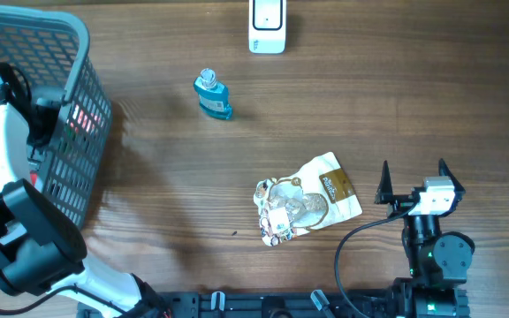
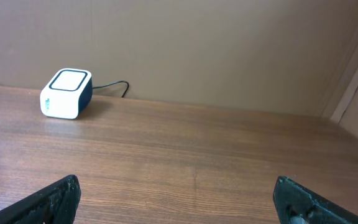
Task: Scan the item barcode
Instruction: 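Lower the left gripper toward the green-capped jar in the basket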
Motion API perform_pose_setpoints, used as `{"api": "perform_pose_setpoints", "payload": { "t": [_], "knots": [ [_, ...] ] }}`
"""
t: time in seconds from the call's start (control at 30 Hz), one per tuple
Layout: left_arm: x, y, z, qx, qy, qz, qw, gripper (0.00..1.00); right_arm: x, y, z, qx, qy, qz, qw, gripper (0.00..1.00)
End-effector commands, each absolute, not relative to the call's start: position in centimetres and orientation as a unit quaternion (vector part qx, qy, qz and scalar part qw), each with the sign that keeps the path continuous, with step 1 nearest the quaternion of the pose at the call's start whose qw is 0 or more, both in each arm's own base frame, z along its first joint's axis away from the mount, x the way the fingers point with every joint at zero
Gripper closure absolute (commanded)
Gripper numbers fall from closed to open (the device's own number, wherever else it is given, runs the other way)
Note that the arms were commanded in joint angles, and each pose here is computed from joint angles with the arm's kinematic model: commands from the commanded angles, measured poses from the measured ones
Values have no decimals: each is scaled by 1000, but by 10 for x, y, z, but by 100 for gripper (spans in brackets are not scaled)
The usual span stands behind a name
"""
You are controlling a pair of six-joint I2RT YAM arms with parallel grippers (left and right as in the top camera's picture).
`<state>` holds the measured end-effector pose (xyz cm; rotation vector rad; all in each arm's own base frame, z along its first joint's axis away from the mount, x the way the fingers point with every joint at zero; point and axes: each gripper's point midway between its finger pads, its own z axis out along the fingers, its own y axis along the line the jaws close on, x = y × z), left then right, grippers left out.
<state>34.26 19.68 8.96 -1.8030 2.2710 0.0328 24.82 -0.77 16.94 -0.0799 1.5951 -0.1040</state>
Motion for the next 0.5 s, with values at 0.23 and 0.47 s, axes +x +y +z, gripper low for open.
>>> {"api": "perform_pose_setpoints", "payload": {
  "t": [0.23,0.47],
  "knots": [
    [296,208,84,-721,685,85,67,0,248,-6,169,-43,714,-46,697,0],
    [285,213,84,-731,675,88,54,0,248,-6,169,-43,714,-46,697,0]
  ]
}}
